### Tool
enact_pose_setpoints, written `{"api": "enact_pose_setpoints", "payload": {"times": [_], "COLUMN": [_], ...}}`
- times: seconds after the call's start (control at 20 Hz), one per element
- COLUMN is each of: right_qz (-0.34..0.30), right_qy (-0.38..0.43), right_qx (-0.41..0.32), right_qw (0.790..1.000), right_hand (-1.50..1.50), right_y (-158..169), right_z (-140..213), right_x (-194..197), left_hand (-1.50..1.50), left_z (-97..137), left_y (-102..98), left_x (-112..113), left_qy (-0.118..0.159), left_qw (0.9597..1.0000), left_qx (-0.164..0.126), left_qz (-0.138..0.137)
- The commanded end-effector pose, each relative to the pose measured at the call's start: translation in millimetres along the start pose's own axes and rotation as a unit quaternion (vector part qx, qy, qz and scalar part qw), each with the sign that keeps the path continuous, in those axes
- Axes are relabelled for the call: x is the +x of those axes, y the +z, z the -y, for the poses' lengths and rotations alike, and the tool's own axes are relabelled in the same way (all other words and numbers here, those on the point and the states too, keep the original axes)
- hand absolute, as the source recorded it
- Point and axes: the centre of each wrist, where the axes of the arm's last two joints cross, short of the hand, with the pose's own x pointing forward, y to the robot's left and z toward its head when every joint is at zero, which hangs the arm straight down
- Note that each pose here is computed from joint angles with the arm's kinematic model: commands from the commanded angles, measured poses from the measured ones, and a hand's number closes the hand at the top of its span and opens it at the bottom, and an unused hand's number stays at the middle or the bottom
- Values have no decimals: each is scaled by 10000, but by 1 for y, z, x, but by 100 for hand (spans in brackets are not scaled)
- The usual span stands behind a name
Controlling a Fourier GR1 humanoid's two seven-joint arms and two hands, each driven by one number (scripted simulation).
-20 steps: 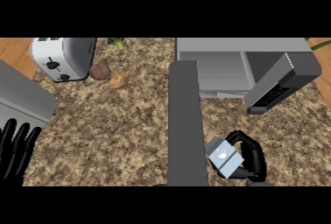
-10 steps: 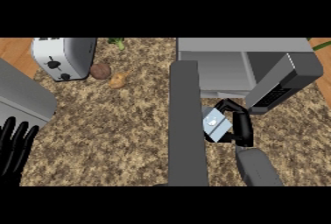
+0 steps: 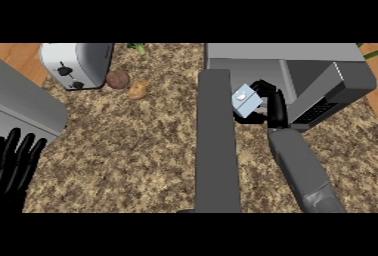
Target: Pick up the milk, place it into the microwave and close the microwave
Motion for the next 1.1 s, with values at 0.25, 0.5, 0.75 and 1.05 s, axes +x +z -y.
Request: {"api": "enact_pose_setpoints", "payload": {"times": [0.25,0.5,0.75,1.05], "right_qz": [-261,39,104,52], "right_qy": [806,1676,2317,2251], "right_qx": [-896,-1487,-814,-284], "right_qw": [9924,9746,9693,9739], "right_hand": [150,150,-150,-150], "right_y": [-53,-62,-62,-60], "right_z": [41,52,43,25], "right_x": [11,14,14,19], "left_hand": [-150,-150,-150,-150], "left_z": [4,-5,1,9], "left_y": [-13,-9,-14,-9], "left_x": [1,-1,-6,-9], "left_qy": [105,-39,-156,-211], "left_qw": [9997,9997,9995,9990], "left_qx": [-216,-237,-261,-370], "left_qz": [36,43,-25,-94]}}
